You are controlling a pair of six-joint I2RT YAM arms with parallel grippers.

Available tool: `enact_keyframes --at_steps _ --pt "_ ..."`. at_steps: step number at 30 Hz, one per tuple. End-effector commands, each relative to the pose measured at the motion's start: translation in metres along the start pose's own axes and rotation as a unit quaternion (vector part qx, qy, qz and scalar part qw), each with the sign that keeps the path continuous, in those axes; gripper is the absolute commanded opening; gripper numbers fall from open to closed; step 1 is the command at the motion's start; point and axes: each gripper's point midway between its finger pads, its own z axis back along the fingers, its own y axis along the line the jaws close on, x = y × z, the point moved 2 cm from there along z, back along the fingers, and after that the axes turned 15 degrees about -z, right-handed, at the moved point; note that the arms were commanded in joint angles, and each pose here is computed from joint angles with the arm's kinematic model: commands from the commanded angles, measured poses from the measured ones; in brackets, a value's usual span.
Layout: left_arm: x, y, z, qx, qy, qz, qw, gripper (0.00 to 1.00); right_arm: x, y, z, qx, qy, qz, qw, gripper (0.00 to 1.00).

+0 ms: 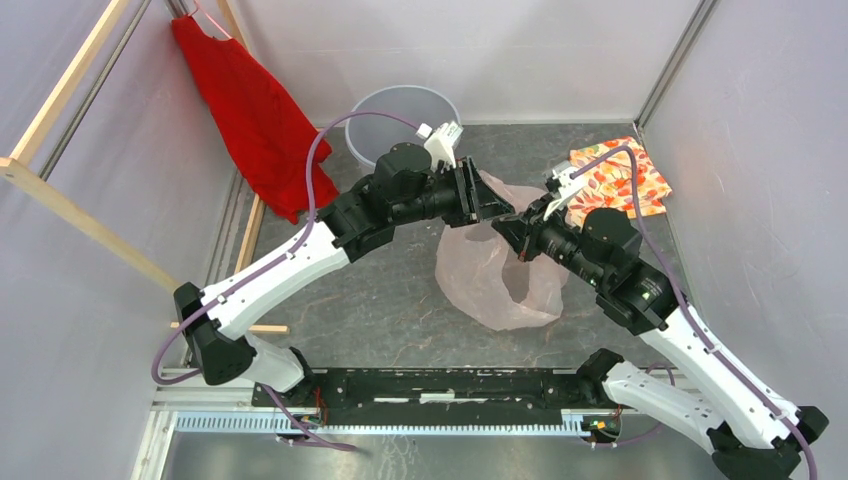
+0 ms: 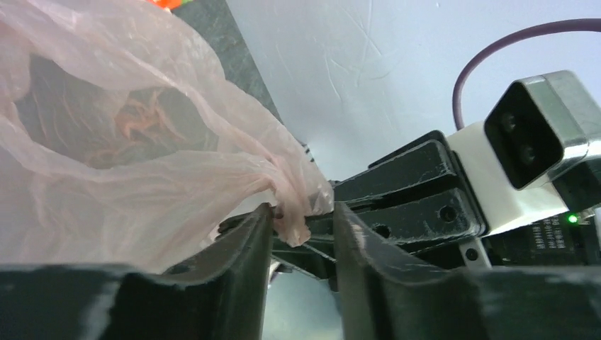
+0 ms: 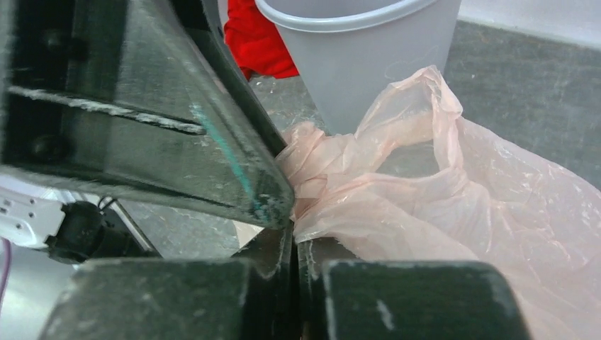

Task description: Put the trash bags into the trash bin

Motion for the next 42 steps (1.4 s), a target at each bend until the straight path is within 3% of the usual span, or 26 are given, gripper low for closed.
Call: enact_keyframes --at_steps 1,4,7,8,11,13,18,22,26,35,42 --pt "0.022 -0.011 0.015 -0.015 -0.033 -0.021 0.999 0.52 0.037 0.007 0.007 -0.021 -0.052 -0.005 0.998 0.00" --pt "0.040 -0.020 0.029 -0.020 -0.059 -0.052 0.997 0.71 0.050 0.008 0.012 -0.037 -0.067 -0.004 0.997 0.00" --pt "0.056 -0.036 0.049 -0.040 -0.093 -0.089 0.991 0.82 0.069 0.016 0.016 -0.034 -0.086 0.000 0.996 0.00" --pt "0.068 -0.042 0.067 -0.039 -0.129 -0.120 0.984 0.87 0.086 0.024 0.019 -0.031 -0.102 0.005 0.994 0.00" --pt "0.085 -0.029 0.092 0.031 -0.174 -0.151 0.973 0.87 0.107 0.029 0.021 -0.044 -0.121 0.011 0.992 0.00" --pt "0.095 -0.003 0.107 0.122 -0.193 -0.167 0.959 0.87 0.119 0.030 0.023 -0.054 -0.133 0.013 0.990 0.00" --pt "0.119 0.091 0.147 0.384 -0.211 -0.180 0.881 0.85 0.140 0.036 0.029 -0.063 -0.155 0.019 0.986 0.00" --pt "0.135 0.137 0.168 0.475 -0.207 -0.181 0.836 0.84 0.148 0.037 0.034 -0.073 -0.157 0.026 0.985 0.00" --pt "0.149 0.170 0.173 0.522 -0.196 -0.175 0.812 0.84 0.153 0.039 0.040 -0.076 -0.158 0.031 0.984 0.00" --pt "0.161 0.250 0.150 0.569 -0.130 -0.147 0.798 0.81 0.169 0.043 0.064 -0.087 -0.178 0.042 0.979 0.00" --pt "0.154 0.299 0.132 0.570 -0.077 -0.125 0.808 0.72 0.189 0.057 0.077 -0.070 -0.204 0.048 0.975 0.00"
